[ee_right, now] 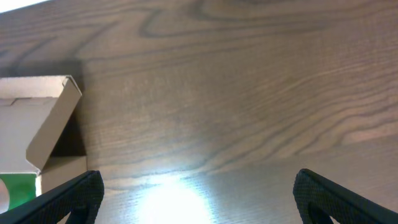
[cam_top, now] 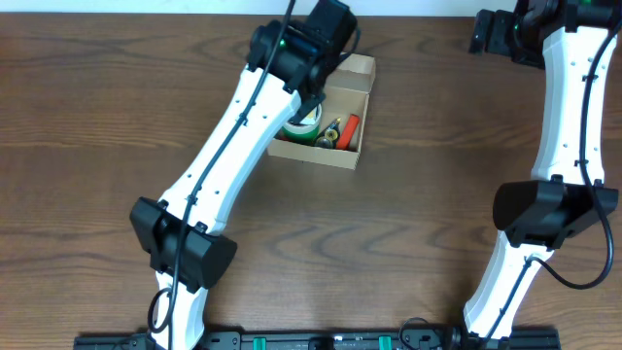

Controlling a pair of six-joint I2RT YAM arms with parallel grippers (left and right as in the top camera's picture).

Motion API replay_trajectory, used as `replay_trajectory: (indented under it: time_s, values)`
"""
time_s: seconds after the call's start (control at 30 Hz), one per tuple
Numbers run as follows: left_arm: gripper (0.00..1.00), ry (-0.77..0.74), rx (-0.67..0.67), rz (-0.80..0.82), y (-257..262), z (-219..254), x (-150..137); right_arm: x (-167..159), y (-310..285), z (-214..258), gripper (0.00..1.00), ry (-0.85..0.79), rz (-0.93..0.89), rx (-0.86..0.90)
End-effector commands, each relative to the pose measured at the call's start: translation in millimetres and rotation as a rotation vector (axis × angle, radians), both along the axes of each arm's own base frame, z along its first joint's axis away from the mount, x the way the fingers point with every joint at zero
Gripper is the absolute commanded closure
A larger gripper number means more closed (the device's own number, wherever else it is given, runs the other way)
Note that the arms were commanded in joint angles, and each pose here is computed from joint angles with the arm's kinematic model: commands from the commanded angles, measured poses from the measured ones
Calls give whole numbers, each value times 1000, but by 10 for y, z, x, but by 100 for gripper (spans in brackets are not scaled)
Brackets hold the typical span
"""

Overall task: Pack container
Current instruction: 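Withdraw the left gripper up out of the box, then move both grippers to the raised lid flap at the box's back edge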

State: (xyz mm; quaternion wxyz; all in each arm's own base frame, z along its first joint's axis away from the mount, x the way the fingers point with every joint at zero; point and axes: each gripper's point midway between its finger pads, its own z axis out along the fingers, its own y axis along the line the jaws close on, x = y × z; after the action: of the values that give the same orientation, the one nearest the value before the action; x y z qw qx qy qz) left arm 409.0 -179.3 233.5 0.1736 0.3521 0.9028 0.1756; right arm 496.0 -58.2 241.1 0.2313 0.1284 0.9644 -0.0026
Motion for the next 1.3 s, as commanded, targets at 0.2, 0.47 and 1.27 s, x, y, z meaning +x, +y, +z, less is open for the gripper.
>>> replay_trajectory:
  time_s: [0.2,0.47,1.27]
  values:
    - [53,66,-243,570,913,-105,66,47,20,118,1,-48,-7,11]
    - [48,195,-541,734,1454,-166,142,98,257,150,23,-75,61,128]
    - [76,713,-636,661,948,-1572,114,-41,893,-1049,93,301,64,202]
